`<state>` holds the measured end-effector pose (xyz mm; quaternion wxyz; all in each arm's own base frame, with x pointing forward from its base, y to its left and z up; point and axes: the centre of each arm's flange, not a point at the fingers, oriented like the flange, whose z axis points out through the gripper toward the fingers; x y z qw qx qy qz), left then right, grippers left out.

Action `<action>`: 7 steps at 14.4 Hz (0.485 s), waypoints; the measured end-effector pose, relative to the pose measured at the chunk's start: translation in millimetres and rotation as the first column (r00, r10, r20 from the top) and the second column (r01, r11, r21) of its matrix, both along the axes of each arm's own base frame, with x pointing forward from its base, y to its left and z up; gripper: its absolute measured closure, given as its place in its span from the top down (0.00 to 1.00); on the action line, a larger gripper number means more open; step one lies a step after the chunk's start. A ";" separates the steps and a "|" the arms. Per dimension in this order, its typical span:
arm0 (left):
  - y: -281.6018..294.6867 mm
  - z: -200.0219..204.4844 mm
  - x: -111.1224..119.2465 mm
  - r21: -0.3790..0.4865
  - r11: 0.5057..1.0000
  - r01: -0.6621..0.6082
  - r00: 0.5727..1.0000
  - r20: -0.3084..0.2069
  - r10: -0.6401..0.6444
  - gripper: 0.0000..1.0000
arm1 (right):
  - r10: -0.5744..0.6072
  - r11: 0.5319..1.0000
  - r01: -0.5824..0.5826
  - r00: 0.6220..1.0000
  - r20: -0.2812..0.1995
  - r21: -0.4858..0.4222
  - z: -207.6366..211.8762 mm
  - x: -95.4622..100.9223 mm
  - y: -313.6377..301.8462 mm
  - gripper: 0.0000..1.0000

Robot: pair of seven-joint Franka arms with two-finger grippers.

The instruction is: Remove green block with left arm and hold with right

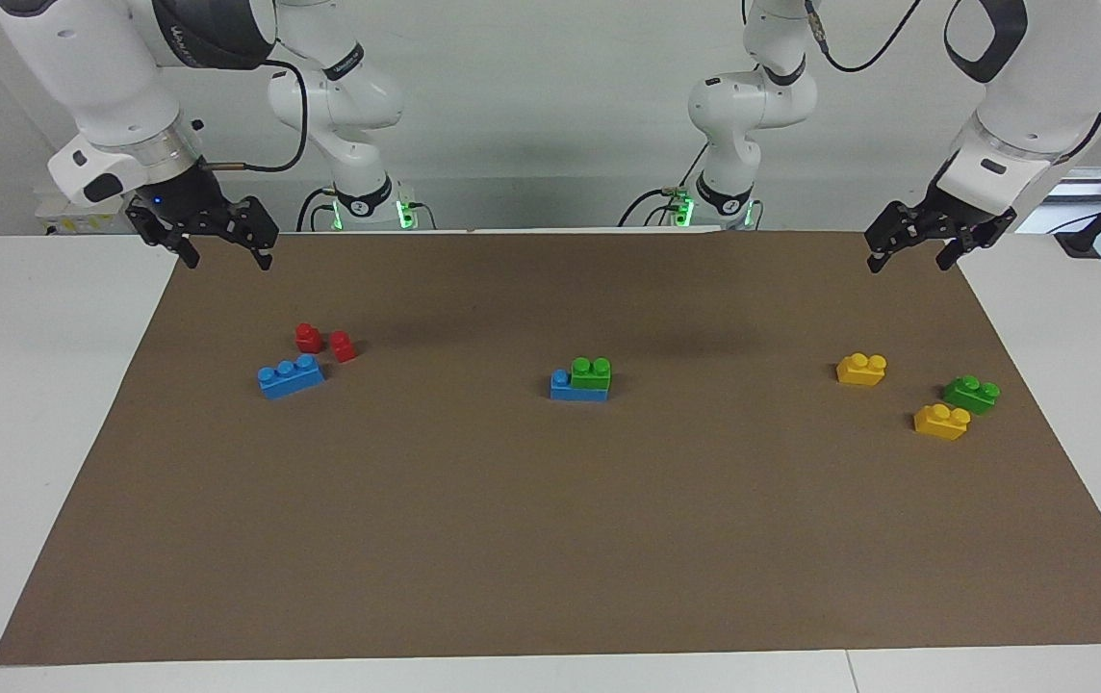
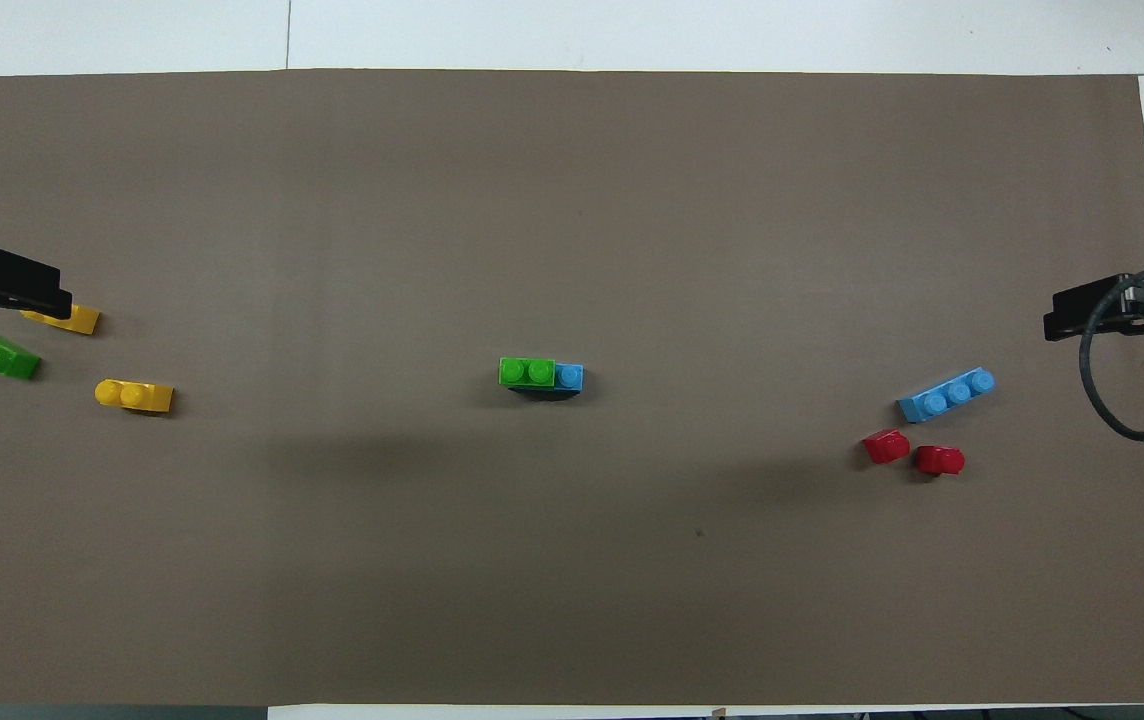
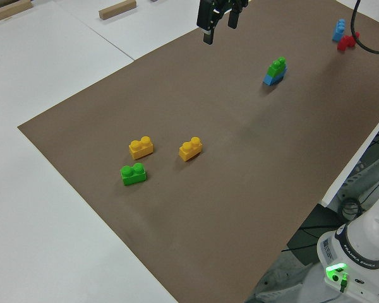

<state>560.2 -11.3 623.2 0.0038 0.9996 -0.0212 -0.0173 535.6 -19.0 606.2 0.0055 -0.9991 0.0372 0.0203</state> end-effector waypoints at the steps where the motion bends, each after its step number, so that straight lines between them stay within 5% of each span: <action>1: 0.0 0.0 0.0 0.000 1.000 0.000 1.000 0.000 0.000 1.00 | 0.000 1.000 0.000 1.000 0.000 0.000 0.0 0.0 0.0 1.00; 7: 0.0 0.1 0.1 0.000 1.000 0.000 1.000 0.001 0.000 1.00 | -0.001 1.000 0.001 1.000 0.004 0.000 1.0 0.2 -0.7 1.00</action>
